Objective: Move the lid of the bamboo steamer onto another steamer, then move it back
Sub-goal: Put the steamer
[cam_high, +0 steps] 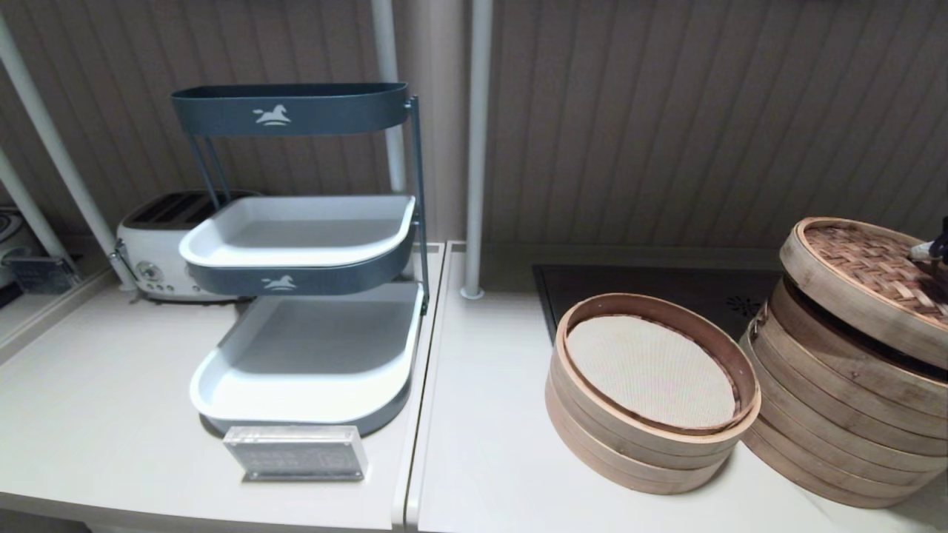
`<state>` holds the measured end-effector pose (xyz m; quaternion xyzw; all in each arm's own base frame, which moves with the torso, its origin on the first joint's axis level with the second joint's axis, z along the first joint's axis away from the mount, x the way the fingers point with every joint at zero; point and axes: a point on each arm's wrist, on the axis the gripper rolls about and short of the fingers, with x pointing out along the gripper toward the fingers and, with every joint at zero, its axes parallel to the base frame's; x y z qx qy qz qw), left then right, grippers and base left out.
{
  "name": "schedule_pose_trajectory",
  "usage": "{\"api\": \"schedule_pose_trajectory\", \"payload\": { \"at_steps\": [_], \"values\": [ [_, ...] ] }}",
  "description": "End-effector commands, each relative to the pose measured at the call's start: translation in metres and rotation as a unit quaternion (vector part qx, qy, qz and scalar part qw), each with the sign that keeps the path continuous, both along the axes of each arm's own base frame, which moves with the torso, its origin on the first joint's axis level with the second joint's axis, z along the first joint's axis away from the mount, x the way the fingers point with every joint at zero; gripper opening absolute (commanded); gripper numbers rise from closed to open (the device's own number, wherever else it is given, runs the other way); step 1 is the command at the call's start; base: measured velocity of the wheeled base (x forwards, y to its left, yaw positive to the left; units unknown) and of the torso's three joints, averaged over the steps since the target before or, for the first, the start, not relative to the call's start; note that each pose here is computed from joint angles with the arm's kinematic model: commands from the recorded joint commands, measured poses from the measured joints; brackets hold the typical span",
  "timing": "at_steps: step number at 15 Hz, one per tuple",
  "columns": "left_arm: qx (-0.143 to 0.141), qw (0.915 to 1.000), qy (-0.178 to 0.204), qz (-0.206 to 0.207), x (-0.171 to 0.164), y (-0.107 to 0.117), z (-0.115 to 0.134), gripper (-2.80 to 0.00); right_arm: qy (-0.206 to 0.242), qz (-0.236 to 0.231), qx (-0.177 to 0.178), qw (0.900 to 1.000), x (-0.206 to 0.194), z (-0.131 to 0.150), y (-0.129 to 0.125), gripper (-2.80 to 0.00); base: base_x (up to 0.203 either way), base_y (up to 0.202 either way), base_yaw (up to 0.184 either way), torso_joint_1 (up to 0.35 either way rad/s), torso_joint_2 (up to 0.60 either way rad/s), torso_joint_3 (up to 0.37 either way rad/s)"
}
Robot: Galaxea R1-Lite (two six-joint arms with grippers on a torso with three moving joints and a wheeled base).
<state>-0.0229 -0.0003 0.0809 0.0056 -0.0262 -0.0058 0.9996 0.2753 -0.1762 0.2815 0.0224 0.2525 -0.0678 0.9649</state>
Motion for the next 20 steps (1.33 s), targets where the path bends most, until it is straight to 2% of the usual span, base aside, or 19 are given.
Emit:
{"api": "schedule_pose_trajectory", "payload": {
  "at_steps": [1, 14, 20],
  "values": [
    [0.0, 0.9999, 0.012, 0.0, 0.002, 0.0, -0.008, -2.8, -0.001, 0.007, 0.001, 1.0, 0.001, 0.001, 0.004, -2.8, 0.0, 0.0, 0.0, 0.0, 0.0, 0.0],
    [0.0, 0.9999, 0.012, 0.0, 0.002, 0.0, -0.008, -2.8, -0.004, 0.071, -0.009, 0.997, 0.016, 0.009, 0.06, -2.8, 0.0, 0.0, 0.0, 0.0, 0.0, 0.0],
    [0.0, 0.9999, 0.012, 0.0, 0.002, 0.0, -0.008, -2.8, -0.007, 0.096, -0.034, 0.995, 0.022, 0.017, 0.096, -2.8, 0.0, 0.0, 0.0, 0.0, 0.0, 0.0]
  ]
}}
